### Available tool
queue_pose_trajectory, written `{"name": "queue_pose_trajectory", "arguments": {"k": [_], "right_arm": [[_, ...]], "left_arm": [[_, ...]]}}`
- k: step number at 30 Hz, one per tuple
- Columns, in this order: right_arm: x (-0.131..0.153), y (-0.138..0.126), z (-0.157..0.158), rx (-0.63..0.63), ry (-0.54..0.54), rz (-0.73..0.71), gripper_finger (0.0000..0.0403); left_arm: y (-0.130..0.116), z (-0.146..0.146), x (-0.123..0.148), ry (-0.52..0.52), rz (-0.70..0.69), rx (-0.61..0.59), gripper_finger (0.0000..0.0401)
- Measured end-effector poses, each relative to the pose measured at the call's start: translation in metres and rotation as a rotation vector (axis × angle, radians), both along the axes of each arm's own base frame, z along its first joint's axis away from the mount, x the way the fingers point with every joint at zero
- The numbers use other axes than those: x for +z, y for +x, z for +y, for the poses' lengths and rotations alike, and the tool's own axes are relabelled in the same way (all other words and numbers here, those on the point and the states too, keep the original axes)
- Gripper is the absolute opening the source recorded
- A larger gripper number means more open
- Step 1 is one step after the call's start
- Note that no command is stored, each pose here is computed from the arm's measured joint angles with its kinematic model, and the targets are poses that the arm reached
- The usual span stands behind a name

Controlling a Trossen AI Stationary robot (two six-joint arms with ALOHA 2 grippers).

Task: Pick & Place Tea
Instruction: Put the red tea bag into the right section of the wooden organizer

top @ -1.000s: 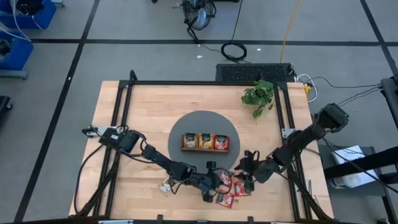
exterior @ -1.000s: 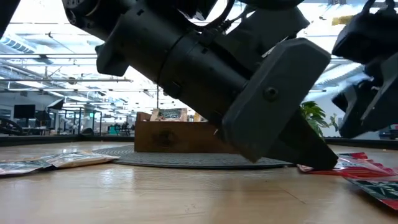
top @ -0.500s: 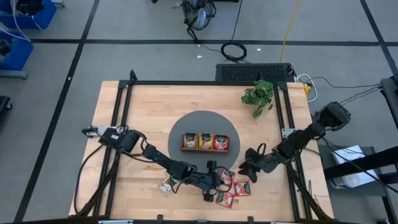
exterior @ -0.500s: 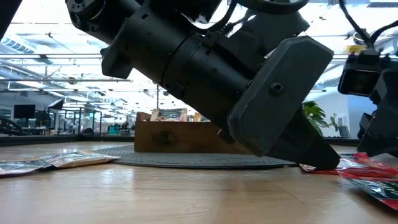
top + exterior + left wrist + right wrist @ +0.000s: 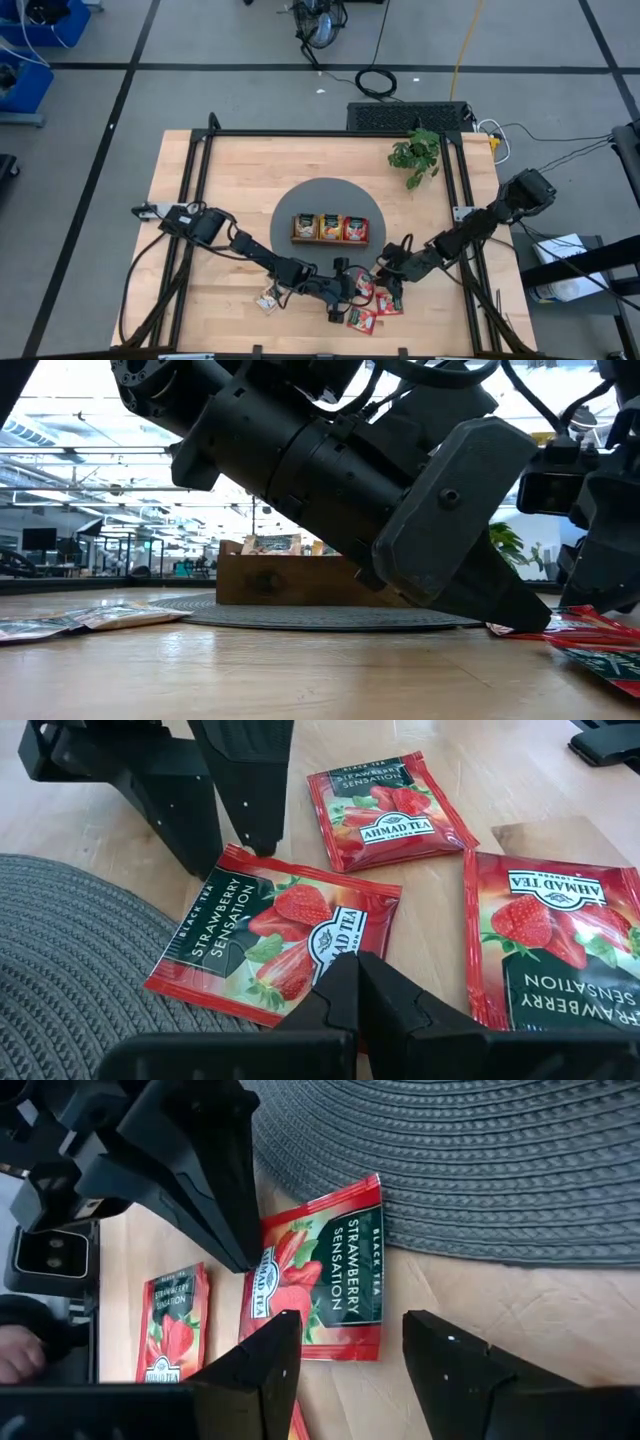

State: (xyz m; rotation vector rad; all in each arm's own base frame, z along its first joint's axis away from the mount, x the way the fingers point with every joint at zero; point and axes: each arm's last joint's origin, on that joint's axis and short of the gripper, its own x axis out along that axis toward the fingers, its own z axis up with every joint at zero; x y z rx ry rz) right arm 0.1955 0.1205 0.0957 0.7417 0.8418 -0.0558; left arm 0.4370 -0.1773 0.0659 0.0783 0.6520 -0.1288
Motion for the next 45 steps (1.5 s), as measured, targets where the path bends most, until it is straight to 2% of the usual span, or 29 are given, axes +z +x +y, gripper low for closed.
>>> {"name": "queue_pose_trajectory", "arguments": {"k": [7,10,22,27,30,39,45], "right_arm": [[-0.002,0.004,0.003,0.025,0.005,0.007,0.0162],[-0.003,0.006,0.005,0.069,0.006,-0.018,0.0148],[-0.001,0.011,0.009,0.168,-0.065,-0.091,0.0007],[0.003,0.015,0.012,0.210,-0.092,-0.116,0.0009],[0.009,0.017,0.014,0.244,-0.097,-0.154,0.0002],[0.037,0.018,0.011,0.282,-0.119,-0.288,0.0001],[0.074,0.027,-0.014,0.238,-0.196,-0.377,0.0001]], "left_arm": [[0.000,0.000,0.000,0.005,-0.002,-0.002,0.0010],[0.002,0.002,0.001,0.001,-0.014,0.003,0.0010],[0.003,0.003,0.002,-0.009,-0.024,0.011,0.0010],[0.001,-0.001,0.003,0.040,-0.036,-0.021,0.0010],[-0.003,-0.007,0.013,0.055,-0.037,-0.051,0.0010],[-0.029,-0.034,0.070,0.068,-0.008,-0.130,0.0010],[-0.055,-0.053,0.074,0.114,0.126,-0.175,0.0010]]}}
